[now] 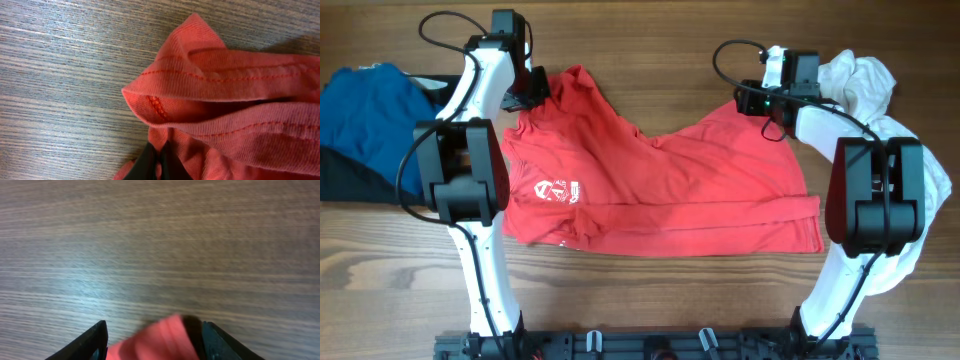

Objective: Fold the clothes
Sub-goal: 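Pull the top edge down toward the bottom with both grippers, folding in half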

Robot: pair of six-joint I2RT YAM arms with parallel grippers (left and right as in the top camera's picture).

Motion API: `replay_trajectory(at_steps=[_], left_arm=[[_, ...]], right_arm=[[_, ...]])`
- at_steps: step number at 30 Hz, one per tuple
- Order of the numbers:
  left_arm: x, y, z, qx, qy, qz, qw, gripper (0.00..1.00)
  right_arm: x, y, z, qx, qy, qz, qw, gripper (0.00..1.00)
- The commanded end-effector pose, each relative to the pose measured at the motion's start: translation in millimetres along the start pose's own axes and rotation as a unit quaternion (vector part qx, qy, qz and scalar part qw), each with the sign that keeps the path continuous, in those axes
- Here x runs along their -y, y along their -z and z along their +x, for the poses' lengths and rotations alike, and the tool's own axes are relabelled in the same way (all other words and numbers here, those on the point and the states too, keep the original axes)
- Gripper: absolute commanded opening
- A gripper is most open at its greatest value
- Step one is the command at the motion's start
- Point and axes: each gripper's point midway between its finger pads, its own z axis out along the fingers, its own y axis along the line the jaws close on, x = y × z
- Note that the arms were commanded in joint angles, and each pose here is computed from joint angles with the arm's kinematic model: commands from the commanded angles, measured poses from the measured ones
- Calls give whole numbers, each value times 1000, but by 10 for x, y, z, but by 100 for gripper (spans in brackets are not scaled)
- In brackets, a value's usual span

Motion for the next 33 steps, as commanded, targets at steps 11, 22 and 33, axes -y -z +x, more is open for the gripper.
replay_trajectory(at_steps=[11,22,33], left_arm=[[72,-192,164,-34,-3,10,999,4],[-296,573,-236,45,47,33,997,4],[-459,1050,-230,56,74,72,993,4]], right_arm=[[307,-122,254,-36,-39,91,994,4],[762,783,-295,17,-73,156,985,4],[815,1007,-119,-25,-87,167,982,4]])
